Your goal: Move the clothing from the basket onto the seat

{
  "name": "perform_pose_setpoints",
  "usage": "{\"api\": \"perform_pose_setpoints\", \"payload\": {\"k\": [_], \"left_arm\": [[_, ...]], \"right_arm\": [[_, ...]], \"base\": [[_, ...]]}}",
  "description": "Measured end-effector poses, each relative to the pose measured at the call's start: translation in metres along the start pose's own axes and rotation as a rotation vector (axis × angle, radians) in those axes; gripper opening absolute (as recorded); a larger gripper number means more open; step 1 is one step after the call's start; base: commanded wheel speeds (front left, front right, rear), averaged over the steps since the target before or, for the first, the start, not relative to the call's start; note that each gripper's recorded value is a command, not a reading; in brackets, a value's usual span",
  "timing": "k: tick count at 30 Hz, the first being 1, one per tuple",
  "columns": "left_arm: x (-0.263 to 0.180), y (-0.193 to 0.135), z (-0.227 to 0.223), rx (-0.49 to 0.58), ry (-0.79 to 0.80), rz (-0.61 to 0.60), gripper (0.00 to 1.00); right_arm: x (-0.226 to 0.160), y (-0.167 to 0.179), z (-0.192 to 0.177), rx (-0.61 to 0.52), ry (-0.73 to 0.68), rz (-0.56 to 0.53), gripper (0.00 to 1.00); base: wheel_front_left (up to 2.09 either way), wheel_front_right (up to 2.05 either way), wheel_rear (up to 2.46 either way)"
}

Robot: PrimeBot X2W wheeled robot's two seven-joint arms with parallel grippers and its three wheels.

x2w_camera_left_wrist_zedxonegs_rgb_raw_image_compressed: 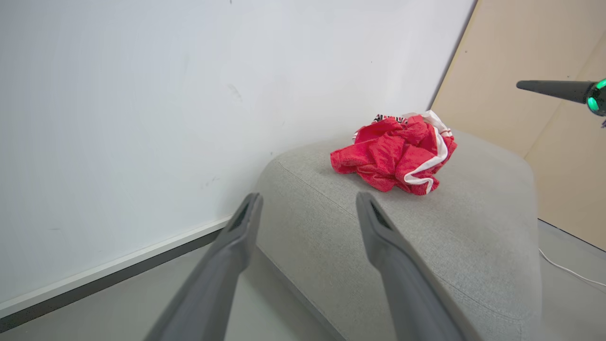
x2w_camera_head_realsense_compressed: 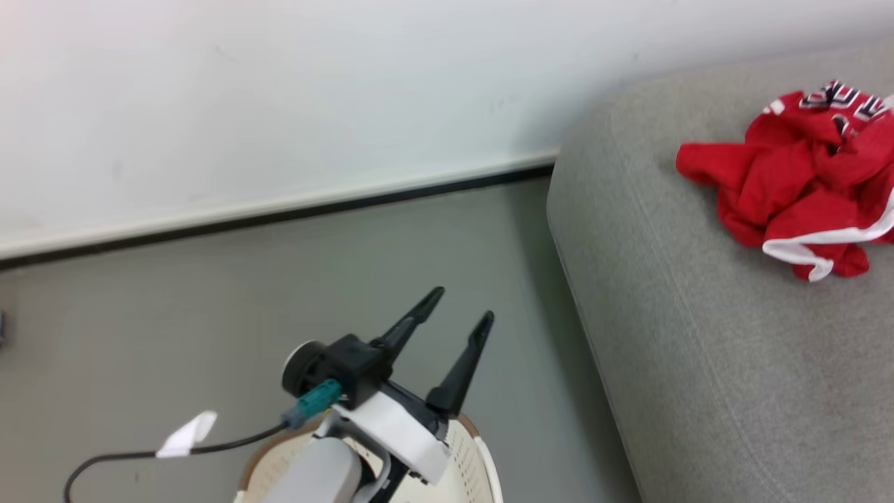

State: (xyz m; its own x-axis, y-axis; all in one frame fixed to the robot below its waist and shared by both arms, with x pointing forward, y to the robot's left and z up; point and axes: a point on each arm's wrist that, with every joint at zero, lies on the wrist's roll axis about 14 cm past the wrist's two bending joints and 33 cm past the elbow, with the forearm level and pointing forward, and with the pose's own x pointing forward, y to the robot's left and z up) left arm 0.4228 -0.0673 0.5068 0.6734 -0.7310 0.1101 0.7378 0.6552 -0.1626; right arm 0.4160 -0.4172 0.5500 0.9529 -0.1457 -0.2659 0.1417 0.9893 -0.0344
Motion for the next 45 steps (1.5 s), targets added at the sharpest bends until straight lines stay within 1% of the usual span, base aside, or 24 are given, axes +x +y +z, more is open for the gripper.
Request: {"api": "perform_pose_setpoints", "payload": {"k": [4,11,17,21,25,29,32,33,35,42,45], "left_arm": [[-0.016,0.012,0.033,0.021,-0.074,0.093,1.0],[-0.063,0.044,0.065,0.074,-0.144,0.269,1.0],[-0.108,0.075,0.077,0.095,-0.179,0.442,1.0],[-0.14,0.099,0.081,0.096,-0.198,0.585,1.0],[-0.168,0.114,0.083,0.095,-0.211,0.689,1.0],[-0.186,0.12,0.079,0.105,-0.204,0.748,1.0],[-0.201,0.127,0.074,0.1,-0.193,0.807,1.0],[-0.205,0.128,0.071,0.094,-0.188,0.82,1.0],[-0.212,0.13,0.067,0.083,-0.184,0.848,1.0],[-0.217,0.125,0.048,0.096,-0.115,0.841,1.0],[-0.221,0.124,0.035,0.084,-0.076,0.849,1.0]], "right_arm": [[-0.021,0.017,0.027,-0.022,-0.124,0.072,1.0],[-0.036,0.069,0.06,-0.056,-0.304,0.23,1.0],[-0.037,0.126,0.058,-0.006,-0.372,0.355,1.0],[-0.041,0.159,0.046,0.063,-0.399,0.412,1.0],[-0.05,0.176,0.03,0.15,-0.417,0.413,1.0],[-0.062,0.191,0.003,0.215,-0.402,0.4,1.0],[-0.07,0.199,-0.014,0.307,-0.382,0.378,1.0],[-0.073,0.2,-0.019,0.323,-0.377,0.371,1.0],[-0.077,0.201,-0.022,0.333,-0.381,0.356,1.0],[-0.082,0.206,-0.029,0.337,-0.395,0.312,1.0],[-0.084,0.21,-0.035,0.326,-0.387,0.304,1.0]], "base": [[0.0,0.0,0.0],[0.0,0.0,0.0],[0.0,0.0,0.0],[0.0,0.0,0.0],[0.0,0.0,0.0],[0.0,0.0,0.0],[0.0,0.0,0.0],[0.0,0.0,0.0],[0.0,0.0,0.0],[0.0,0.0,0.0],[0.0,0.0,0.0]]}}
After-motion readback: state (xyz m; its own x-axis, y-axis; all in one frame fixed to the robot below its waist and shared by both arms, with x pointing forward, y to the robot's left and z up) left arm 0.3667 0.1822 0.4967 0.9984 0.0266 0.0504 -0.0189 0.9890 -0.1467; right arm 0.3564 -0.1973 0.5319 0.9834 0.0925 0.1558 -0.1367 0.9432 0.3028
